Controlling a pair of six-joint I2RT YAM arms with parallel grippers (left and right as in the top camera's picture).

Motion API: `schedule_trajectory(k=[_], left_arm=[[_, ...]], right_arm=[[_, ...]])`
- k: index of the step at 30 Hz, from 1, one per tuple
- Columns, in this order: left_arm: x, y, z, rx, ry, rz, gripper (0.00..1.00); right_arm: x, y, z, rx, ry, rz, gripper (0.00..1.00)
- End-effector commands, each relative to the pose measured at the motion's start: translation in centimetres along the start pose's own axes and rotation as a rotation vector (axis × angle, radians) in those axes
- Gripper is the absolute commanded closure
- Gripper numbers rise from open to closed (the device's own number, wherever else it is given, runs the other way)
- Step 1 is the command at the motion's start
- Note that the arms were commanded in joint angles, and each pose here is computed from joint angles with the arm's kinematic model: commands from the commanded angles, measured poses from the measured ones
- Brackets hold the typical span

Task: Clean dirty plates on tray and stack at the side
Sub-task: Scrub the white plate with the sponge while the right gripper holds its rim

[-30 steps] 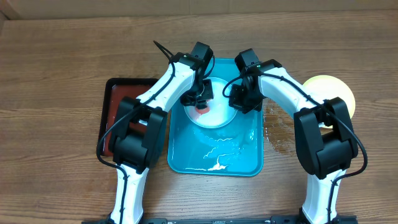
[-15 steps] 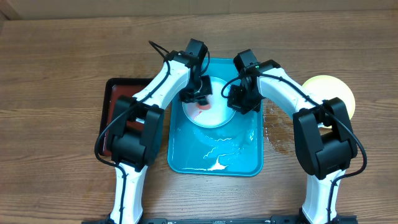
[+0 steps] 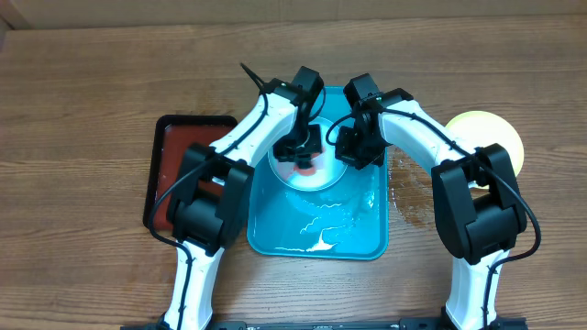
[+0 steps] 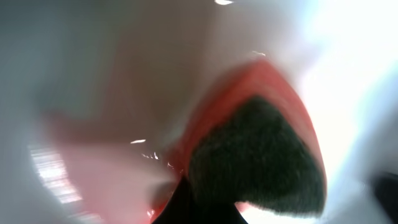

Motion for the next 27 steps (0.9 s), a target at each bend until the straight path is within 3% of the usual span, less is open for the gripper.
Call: schedule_trajectory(k=[1, 7, 12, 17, 19, 27], left_arm=[[-0.1, 5.8, -2.3, 0.047, -0.115, -0.308, 0.96], [1.0, 7.3, -3.5, 0.014, -0.202, -0.453, 0.96], [0.2, 4.2, -3.7, 0.023, -0.160, -0.208, 0.96], [-1.4, -2.2, -1.5, -0.038, 0.010, 0.261, 0.96], [-1.9, -4.2, -0.3, -0.088, 0.052, 0.375, 0.96], [-2.7, -3.4, 2.3, -0.068, 0.153, 0.314, 0.96]], right_arm=[[-1.0, -1.0, 0.2, -0.011, 0.004, 0.054, 0.96], [-1.0, -1.0, 0.2, -0.011, 0.004, 0.054, 0.96], [-1.0, -1.0, 0.2, -0.011, 0.005, 0.055, 0.96], [-1.0, -1.1, 0.3, -0.012, 0.011, 0.059, 0.96], [-1.0, -1.1, 0.4, -0.013, 0.014, 0.061, 0.96], [-1.0, -1.2, 0.4, -0.014, 0.018, 0.064, 0.96]])
Point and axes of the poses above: each gripper's point midway between its finger pads, its own x axis back along the fingers, its own y axis along the line the jaws close on, z = x × y, the point moved 5 cm from there along x, back along the fingers, and after that the axes turned 1 degree about x, right-handed, at the moved point
